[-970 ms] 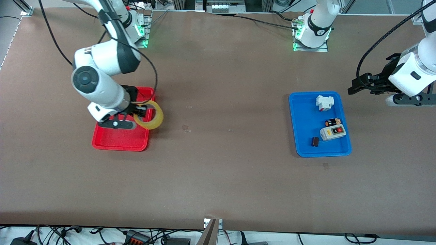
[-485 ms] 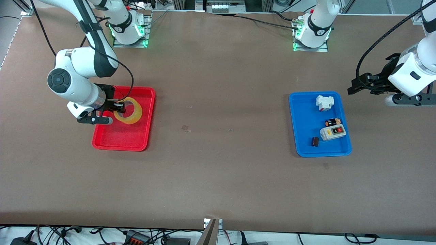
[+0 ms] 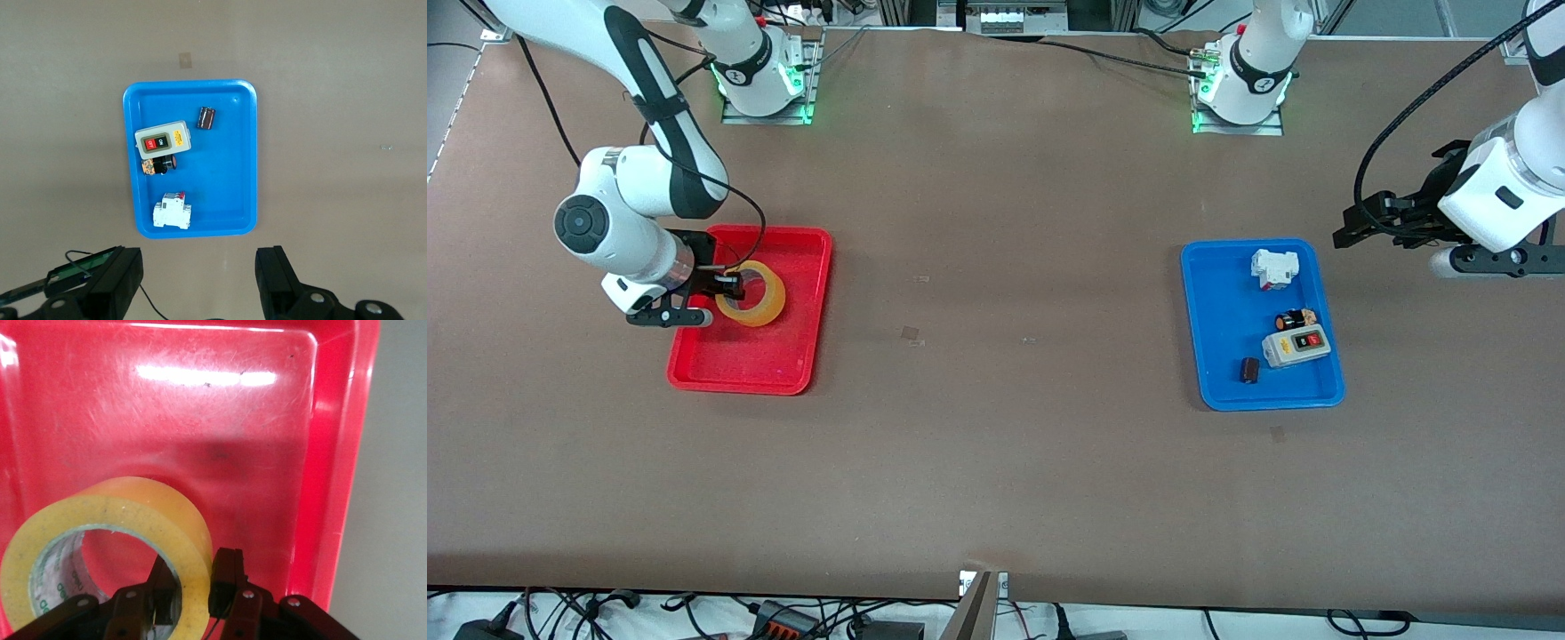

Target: Place and move tape with both arms

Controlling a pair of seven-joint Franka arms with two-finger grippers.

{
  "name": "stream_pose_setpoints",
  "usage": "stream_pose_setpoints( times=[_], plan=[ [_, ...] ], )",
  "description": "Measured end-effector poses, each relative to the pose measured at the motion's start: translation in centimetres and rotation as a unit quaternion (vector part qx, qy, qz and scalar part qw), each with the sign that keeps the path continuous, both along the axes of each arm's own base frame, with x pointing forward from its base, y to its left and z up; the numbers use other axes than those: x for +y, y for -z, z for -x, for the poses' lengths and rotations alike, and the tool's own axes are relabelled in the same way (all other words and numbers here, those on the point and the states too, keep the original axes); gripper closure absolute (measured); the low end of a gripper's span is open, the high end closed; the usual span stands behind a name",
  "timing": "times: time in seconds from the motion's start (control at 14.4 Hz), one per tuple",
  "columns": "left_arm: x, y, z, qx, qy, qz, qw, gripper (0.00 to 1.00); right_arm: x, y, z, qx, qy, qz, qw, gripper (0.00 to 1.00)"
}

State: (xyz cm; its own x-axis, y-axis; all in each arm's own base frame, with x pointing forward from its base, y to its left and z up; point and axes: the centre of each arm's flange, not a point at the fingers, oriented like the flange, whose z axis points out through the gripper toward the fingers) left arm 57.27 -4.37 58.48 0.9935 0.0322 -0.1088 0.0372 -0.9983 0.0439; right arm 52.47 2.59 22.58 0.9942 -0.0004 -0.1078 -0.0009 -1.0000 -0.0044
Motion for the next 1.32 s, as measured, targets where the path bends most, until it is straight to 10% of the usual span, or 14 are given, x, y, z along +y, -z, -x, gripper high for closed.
stream_pose_setpoints(
  times=[0.55,0.97,1.32],
  plan=[
    [0.0,0.0,-0.1,-0.003,0.0,0.0,1.0,0.0,-0.8,1.8,0.0,0.002,0.005,0.0,1.0,0.72],
    [0.0,0.0,-0.1,-0.002,0.0,0.0,1.0,0.0,-1.8,-1.1,-1.4,-0.026,0.014,-0.001,1.0,0.04],
    [0.0,0.0,-0.1,-0.002,0.0,0.0,1.0,0.0,-2.3,-11.7,-5.3,-0.056,0.019,-0.003,0.998,0.03]
  ],
)
